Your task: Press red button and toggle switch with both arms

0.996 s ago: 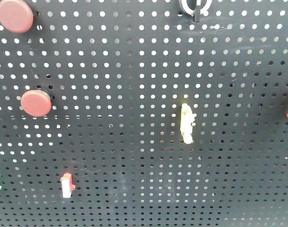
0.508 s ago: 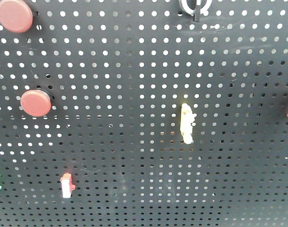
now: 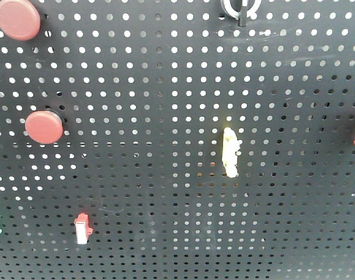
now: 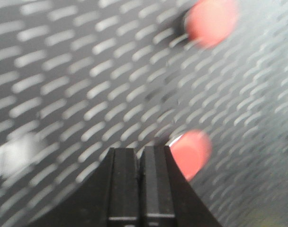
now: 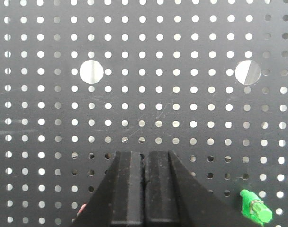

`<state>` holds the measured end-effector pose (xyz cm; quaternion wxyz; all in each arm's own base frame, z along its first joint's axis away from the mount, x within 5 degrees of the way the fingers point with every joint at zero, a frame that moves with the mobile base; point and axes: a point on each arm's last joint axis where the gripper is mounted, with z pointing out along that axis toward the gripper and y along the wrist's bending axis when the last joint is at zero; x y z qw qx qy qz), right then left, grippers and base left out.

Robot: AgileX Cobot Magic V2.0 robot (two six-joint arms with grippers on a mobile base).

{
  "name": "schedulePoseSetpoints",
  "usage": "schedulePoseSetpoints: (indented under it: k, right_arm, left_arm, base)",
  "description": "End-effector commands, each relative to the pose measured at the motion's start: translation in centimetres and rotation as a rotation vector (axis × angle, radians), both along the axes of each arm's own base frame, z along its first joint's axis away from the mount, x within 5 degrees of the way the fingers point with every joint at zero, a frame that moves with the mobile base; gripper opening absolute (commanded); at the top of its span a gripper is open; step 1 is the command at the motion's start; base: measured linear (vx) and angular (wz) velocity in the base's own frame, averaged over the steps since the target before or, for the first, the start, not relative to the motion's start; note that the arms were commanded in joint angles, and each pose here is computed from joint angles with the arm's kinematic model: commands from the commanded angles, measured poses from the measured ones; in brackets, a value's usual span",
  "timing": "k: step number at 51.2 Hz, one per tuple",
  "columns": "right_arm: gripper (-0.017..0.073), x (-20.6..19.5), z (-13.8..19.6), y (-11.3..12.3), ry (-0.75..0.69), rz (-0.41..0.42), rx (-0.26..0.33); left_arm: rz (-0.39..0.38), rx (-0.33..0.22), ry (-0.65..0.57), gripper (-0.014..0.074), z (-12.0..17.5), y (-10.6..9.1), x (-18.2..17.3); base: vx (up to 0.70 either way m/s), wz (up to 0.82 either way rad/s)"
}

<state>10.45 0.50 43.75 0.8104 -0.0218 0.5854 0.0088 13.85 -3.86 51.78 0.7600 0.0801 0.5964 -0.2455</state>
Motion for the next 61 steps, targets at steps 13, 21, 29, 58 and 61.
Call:
schedulePoseSetpoints:
  k: [13, 21, 29, 58, 61]
  right_arm:
    - [-0.0003, -0.4, 1.6, 0.1, -0.106, 0.004, -0.008]
    - [-0.0003, -0.4, 1.6, 0.1, -0.106, 0.004, -0.008]
    - [-0.0003, -0.4, 1.6, 0.1, -0.106, 0.004, -0.008]
    - [-0.0003, -0.4, 1.6, 0.1, -0.106, 0.004, -0.008]
    - [-0.0003, -0.4, 1.6, 0.1, -0.106, 0.004, -0.008]
  left_arm:
    - [-0.100, -0.091, -0.024, 0.0000, 1.1, -0.5, 0.4]
    - [-0.166, -0.150, -0.016, 0.0000, 1.2, -1.3, 0.4]
    - [-0.247, -0.149, 0.018, 0.0000, 0.8, -2.9, 1.1]
    - [-0.160, -0.085, 0.032, 0.0000, -0.6, -5.8, 4.1]
    - [-0.143, -0.088, 0.040, 0.0000, -0.8, -5.9, 4.5]
  base:
    - [0.00, 0.00]
    - [0.00, 0.00]
    - [0.00, 0.00]
    - [0.00, 0.00]
    - [0.00, 0.00]
